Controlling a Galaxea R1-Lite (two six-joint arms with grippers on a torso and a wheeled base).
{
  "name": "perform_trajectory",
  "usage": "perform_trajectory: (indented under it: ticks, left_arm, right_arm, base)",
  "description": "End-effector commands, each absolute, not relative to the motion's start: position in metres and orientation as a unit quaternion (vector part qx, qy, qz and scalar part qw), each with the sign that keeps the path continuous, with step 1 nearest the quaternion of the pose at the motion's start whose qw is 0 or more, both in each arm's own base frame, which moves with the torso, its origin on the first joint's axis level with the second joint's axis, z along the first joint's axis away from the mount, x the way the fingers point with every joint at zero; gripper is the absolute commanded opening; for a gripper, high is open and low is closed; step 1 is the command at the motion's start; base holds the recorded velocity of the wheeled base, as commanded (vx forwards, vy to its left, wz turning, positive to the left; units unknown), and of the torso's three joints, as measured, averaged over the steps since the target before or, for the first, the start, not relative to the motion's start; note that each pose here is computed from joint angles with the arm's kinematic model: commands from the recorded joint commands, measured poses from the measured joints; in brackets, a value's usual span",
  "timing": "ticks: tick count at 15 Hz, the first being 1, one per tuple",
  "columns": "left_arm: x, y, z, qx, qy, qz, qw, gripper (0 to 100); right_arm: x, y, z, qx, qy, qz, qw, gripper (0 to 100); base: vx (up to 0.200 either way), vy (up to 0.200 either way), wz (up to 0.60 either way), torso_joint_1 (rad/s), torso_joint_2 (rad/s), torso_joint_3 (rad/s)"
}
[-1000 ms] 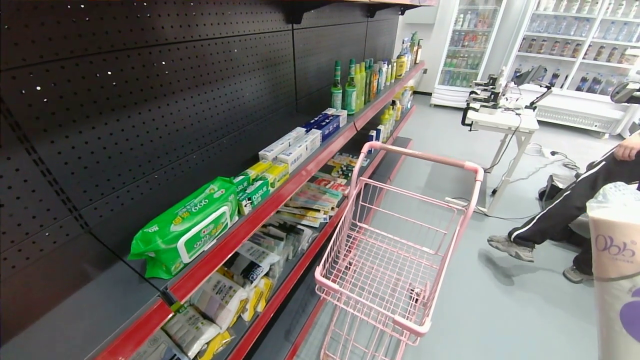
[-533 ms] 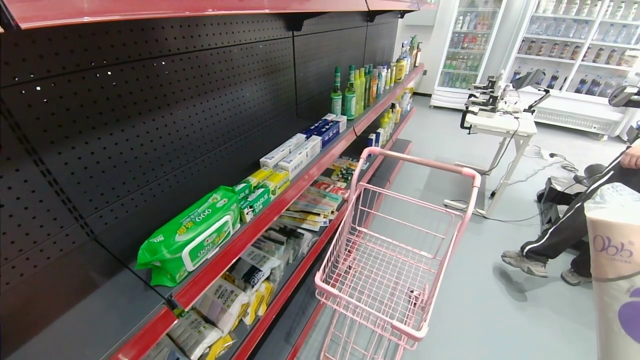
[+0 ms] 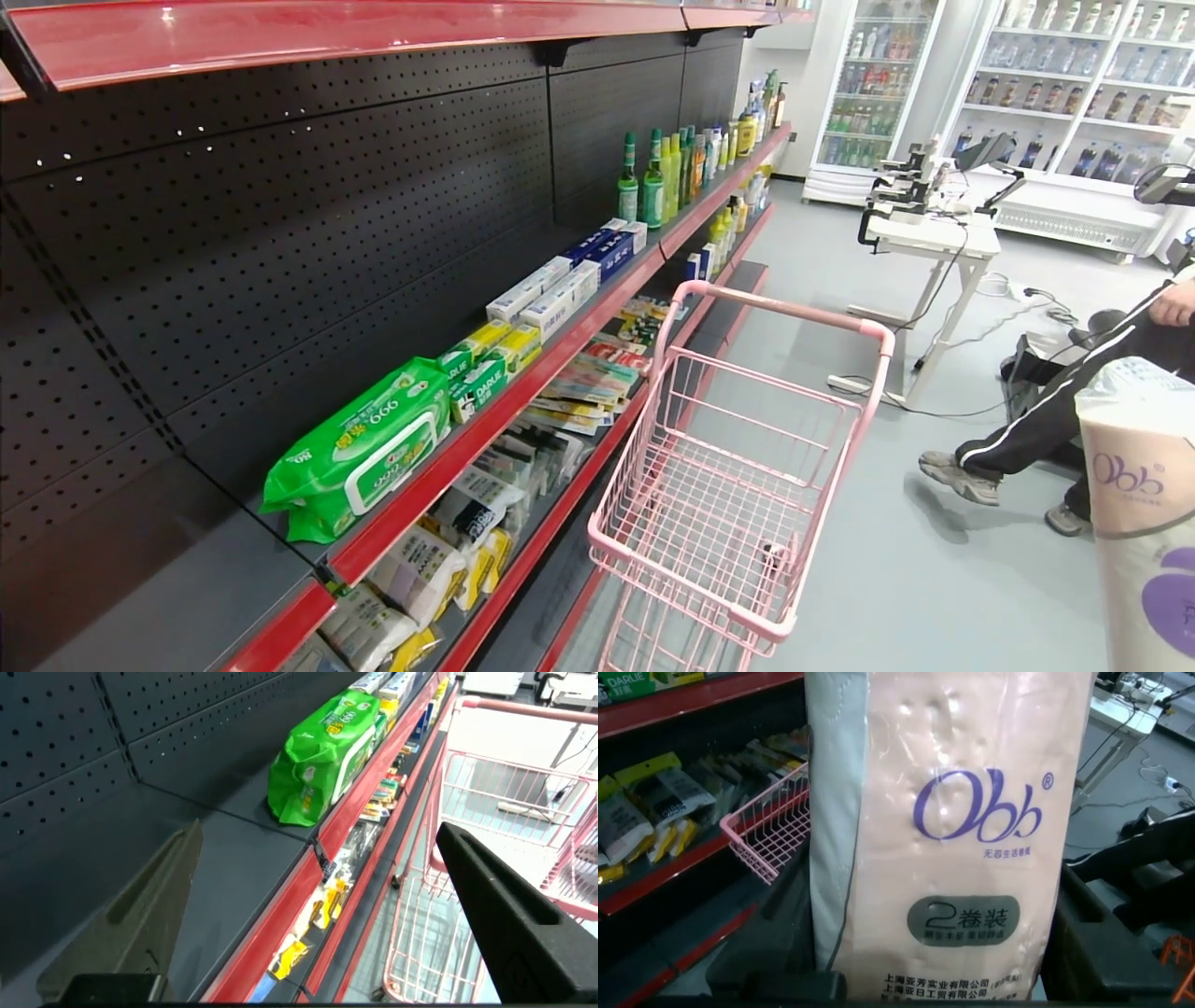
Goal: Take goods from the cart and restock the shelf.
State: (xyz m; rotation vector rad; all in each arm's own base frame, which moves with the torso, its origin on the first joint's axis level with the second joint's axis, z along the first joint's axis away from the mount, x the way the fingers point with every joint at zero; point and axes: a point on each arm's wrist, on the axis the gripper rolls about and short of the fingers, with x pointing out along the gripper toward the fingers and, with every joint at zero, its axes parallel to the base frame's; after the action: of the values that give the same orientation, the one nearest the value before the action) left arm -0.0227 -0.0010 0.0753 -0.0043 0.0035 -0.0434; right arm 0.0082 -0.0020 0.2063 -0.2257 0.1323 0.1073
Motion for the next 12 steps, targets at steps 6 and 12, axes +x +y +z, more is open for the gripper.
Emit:
perform_trajectory:
  ticks: [6,12]
  left_arm:
    - [-0.0227,-0.0010,0.0754,-0.002,0.002,-0.021,1.000,100]
    - [-0.0227,-0.0010,0.0754,-0.002,0.002,-0.021,1.000,100]
  right_arm:
    - [0.0109,-0.0012,0.2060,-0.114,0.073,0.055,0.989,0]
    - [0.0137,-0.0004,0.2060,-0.117,0.079,0.054,0.989,0]
  base:
    - [0.000,0.000,0.00,0.079,-0.16,-0.085]
    - [0.000,0.000,0.00,0.076,-0.15,-0.079]
